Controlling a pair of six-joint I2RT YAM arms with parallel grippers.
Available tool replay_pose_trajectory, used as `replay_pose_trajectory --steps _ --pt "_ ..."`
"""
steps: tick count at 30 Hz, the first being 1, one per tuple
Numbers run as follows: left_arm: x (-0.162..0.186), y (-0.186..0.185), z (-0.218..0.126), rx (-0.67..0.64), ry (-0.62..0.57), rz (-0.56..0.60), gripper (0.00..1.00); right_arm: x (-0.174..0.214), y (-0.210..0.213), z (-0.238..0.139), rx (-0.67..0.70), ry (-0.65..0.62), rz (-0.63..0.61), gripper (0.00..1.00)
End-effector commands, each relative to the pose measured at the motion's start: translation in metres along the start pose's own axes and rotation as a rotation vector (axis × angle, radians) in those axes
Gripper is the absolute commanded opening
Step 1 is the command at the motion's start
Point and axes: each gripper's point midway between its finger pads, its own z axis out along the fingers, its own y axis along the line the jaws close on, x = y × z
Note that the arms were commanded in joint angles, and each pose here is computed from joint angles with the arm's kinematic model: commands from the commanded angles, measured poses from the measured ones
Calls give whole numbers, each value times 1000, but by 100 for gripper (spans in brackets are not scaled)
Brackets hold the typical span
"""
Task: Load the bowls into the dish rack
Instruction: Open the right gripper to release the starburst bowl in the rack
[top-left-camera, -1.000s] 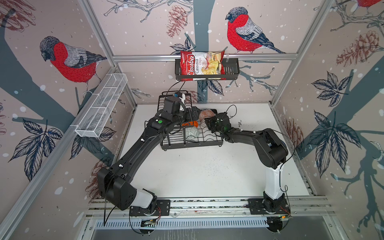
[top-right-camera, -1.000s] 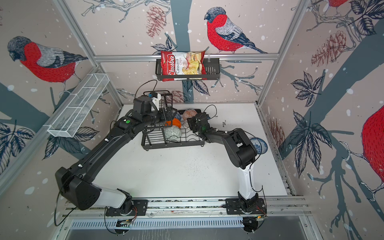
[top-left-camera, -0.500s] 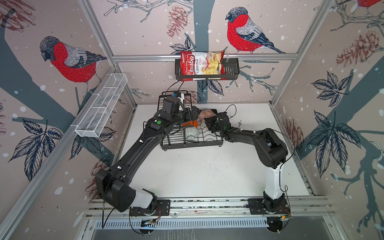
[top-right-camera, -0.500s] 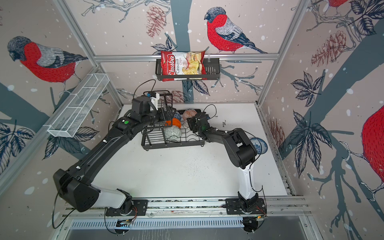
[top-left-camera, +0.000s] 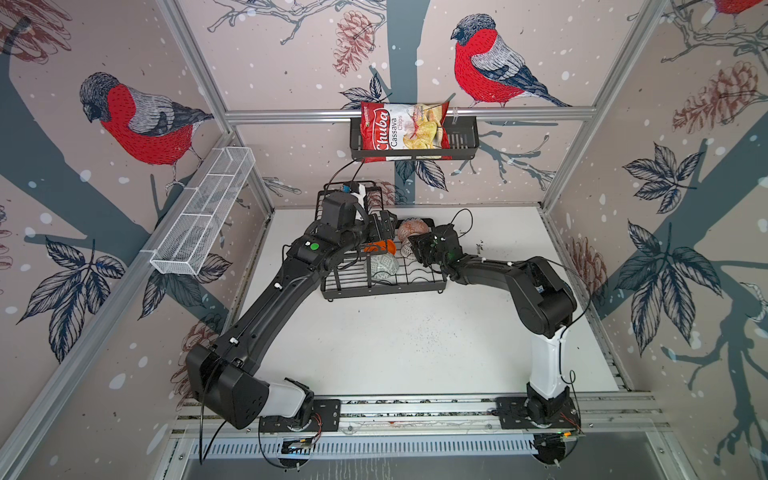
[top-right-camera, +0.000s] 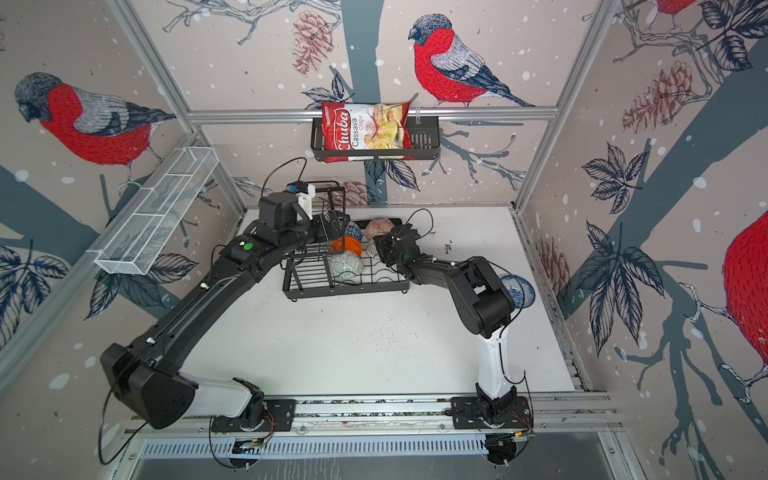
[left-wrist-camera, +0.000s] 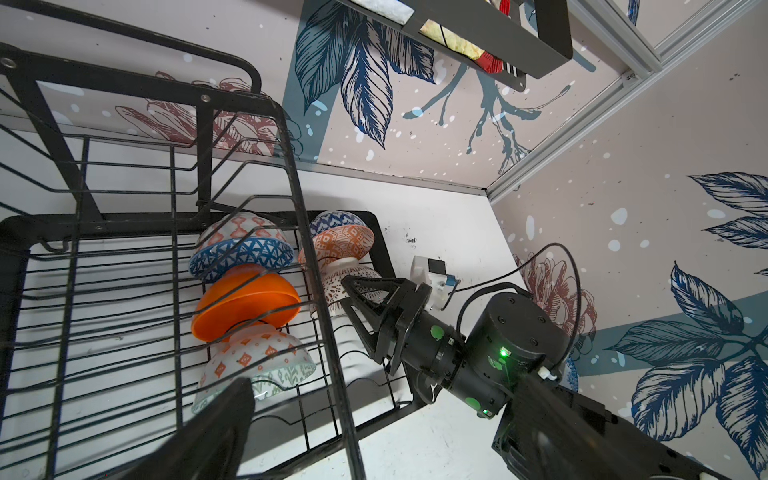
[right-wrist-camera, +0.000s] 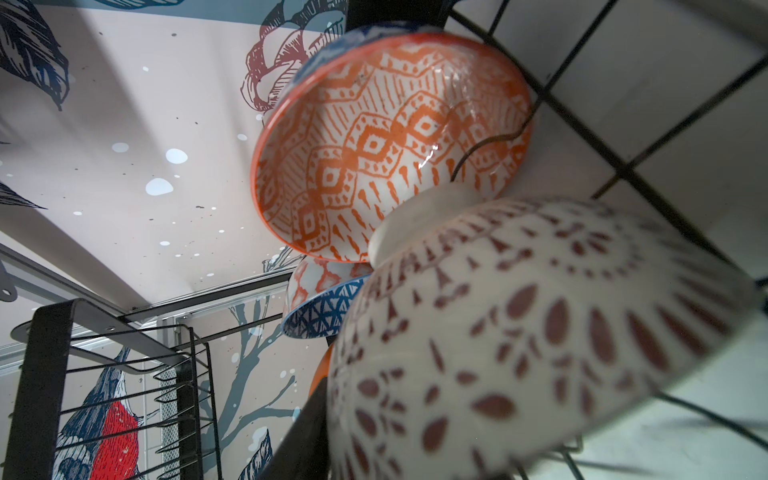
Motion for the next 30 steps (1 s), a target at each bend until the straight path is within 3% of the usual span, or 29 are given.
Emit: replay_pose_trajectory --steps 1,30 --pt "-6 -3 -1 15 -23 4 98 0 8 -3 -16 3 -12 42" --pt "-12 -4 0 13 -35 6 97 -10 21 -7 -32 -4 -37 46"
